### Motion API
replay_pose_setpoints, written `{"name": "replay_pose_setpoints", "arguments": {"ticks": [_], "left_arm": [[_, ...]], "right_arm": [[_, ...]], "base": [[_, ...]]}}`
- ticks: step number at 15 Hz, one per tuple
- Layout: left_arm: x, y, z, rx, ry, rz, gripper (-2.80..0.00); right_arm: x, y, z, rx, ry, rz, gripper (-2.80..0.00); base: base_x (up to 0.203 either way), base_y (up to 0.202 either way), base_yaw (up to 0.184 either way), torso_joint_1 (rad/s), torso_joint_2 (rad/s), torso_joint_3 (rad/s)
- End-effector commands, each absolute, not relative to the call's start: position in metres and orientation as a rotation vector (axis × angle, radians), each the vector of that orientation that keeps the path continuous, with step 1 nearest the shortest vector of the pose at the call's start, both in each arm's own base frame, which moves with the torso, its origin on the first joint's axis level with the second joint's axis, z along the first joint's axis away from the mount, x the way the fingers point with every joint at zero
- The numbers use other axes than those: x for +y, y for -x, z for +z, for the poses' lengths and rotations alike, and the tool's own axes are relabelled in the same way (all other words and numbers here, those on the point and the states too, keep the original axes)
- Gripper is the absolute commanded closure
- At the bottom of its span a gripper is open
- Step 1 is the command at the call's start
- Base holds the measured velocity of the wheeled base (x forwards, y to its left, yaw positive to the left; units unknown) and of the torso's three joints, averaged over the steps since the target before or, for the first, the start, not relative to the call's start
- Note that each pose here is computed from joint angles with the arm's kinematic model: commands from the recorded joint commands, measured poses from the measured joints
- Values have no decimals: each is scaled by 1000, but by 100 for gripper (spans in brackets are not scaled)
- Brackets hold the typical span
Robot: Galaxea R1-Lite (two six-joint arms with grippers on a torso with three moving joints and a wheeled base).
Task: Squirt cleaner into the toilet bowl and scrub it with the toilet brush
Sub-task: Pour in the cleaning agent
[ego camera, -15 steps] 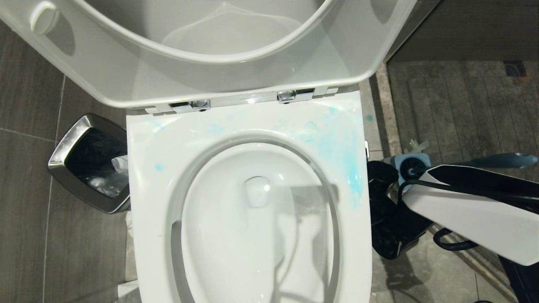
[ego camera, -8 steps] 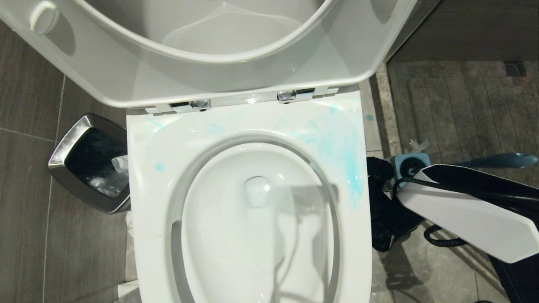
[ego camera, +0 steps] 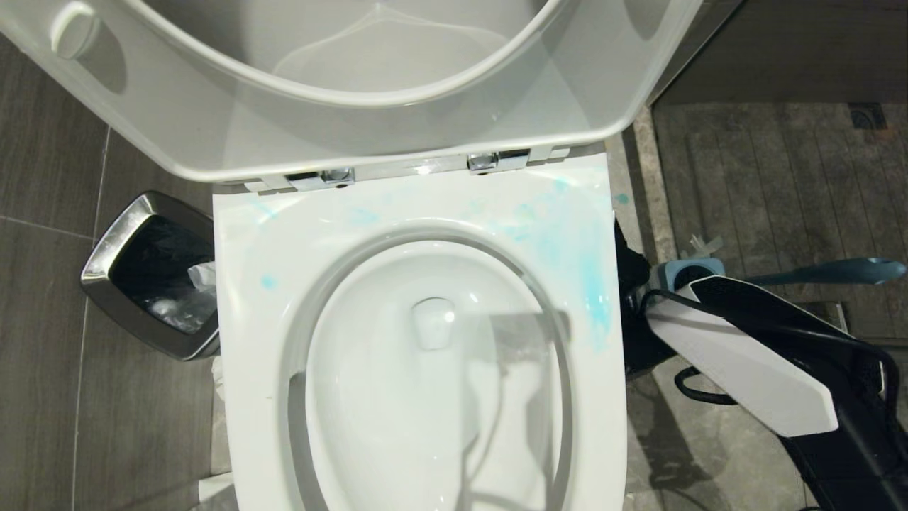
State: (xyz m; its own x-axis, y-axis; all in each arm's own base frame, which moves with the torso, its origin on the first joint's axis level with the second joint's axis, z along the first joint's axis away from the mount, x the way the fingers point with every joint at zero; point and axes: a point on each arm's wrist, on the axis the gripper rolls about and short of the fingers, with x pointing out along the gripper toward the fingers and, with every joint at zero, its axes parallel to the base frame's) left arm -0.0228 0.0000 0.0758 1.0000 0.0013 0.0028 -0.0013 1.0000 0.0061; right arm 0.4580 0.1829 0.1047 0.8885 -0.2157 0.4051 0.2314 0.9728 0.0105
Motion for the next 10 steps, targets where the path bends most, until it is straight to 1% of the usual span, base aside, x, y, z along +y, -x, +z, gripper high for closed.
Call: {"name": "replay_pose_setpoints", "arguments": {"ticks": [1, 7, 10], "left_arm": [[0, 23, 76, -3, -6, 2, 0], [0, 23, 76, -3, -6, 2, 0], [0, 23, 76, -2, -6, 2, 0]], "right_arm": [[191, -470, 95, -459, 12, -235, -280], [202, -483, 106, -577, -37, -246, -280], [204, -489, 100, -603, -1, -263, -280]], "base": [[0, 0, 0, 0, 0, 0], [0, 0, 0, 0, 0, 0], [0, 0, 0, 0, 0, 0]]}}
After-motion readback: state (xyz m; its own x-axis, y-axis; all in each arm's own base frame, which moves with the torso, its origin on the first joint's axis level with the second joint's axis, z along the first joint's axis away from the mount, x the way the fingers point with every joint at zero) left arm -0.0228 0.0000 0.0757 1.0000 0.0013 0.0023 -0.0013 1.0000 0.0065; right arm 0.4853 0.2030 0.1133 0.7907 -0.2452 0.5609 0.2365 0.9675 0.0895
